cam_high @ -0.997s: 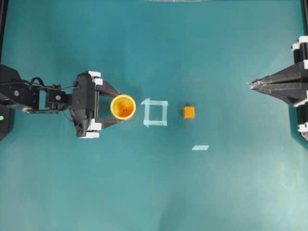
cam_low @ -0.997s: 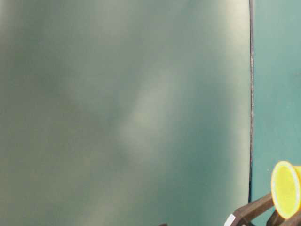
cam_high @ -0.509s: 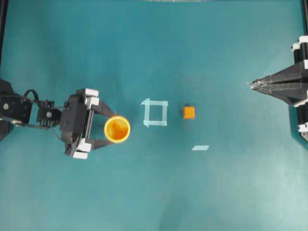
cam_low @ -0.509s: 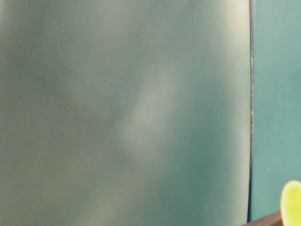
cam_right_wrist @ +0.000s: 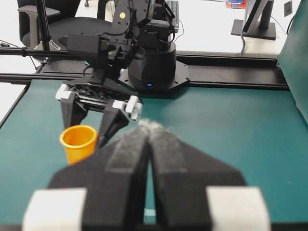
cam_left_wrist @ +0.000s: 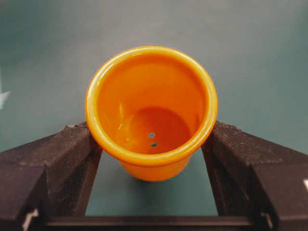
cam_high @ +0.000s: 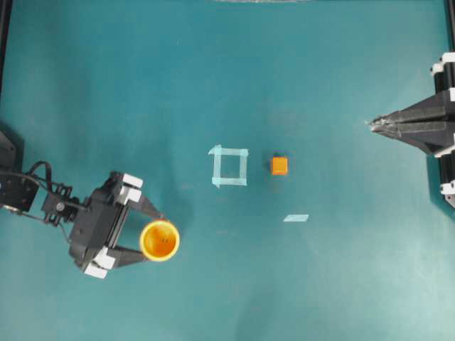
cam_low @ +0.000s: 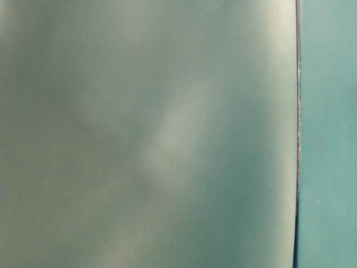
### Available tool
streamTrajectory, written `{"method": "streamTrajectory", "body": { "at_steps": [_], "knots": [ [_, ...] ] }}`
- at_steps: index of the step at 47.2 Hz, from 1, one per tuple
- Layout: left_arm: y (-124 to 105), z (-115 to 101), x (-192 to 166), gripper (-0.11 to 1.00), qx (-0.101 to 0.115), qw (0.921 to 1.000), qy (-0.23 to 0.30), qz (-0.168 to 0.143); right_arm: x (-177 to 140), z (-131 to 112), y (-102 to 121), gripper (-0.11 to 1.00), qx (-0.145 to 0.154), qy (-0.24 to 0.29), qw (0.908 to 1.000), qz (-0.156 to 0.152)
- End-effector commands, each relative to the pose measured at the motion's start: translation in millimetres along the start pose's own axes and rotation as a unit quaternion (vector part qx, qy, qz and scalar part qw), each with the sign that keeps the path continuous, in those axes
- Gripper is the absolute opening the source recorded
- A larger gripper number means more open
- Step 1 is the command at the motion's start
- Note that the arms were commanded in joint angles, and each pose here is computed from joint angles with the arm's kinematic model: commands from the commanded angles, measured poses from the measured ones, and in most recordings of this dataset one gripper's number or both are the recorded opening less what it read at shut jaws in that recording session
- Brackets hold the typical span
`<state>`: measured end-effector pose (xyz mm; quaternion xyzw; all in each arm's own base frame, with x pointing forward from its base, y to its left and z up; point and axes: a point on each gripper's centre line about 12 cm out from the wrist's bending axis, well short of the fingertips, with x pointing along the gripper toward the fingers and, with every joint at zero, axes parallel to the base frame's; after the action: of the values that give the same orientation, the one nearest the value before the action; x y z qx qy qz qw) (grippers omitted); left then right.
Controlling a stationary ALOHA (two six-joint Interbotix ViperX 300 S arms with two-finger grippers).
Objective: Move the cup forward with left arm.
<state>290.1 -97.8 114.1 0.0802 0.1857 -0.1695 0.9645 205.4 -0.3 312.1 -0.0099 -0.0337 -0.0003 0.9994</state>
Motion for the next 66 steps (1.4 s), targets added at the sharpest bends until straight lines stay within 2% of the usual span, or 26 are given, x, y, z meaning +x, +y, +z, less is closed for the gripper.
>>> {"method": "streamTrajectory", "body": {
  "at_steps": [1, 22, 41, 48, 66],
  "knots": [
    [-9, 13, 0, 0.65, 0.005, 0.9997, -0.021, -0.013, 2, 14, 0, 0.00, -0.001, -0.018, 0.9998, 0.000],
    [-56, 25, 9, 0.65, 0.032, 0.9961, -0.022, -0.080, 2, 15, 0, 0.00, -0.001, -0.018, 0.9998, 0.000],
    [-100, 33, 17, 0.65, 0.053, 0.9893, -0.015, -0.135, 2, 15, 0, 0.00, -0.001, -0.018, 0.9998, 0.000],
    [-108, 35, 18, 0.65, 0.058, 0.9875, -0.015, -0.146, 2, 15, 0, 0.00, -0.001, -0.018, 0.9998, 0.000],
    [-109, 37, 21, 0.65, 0.057, 0.9875, -0.017, -0.146, 2, 15, 0, 0.00, -0.001, -0.019, 0.9998, 0.000]
  ]
}}
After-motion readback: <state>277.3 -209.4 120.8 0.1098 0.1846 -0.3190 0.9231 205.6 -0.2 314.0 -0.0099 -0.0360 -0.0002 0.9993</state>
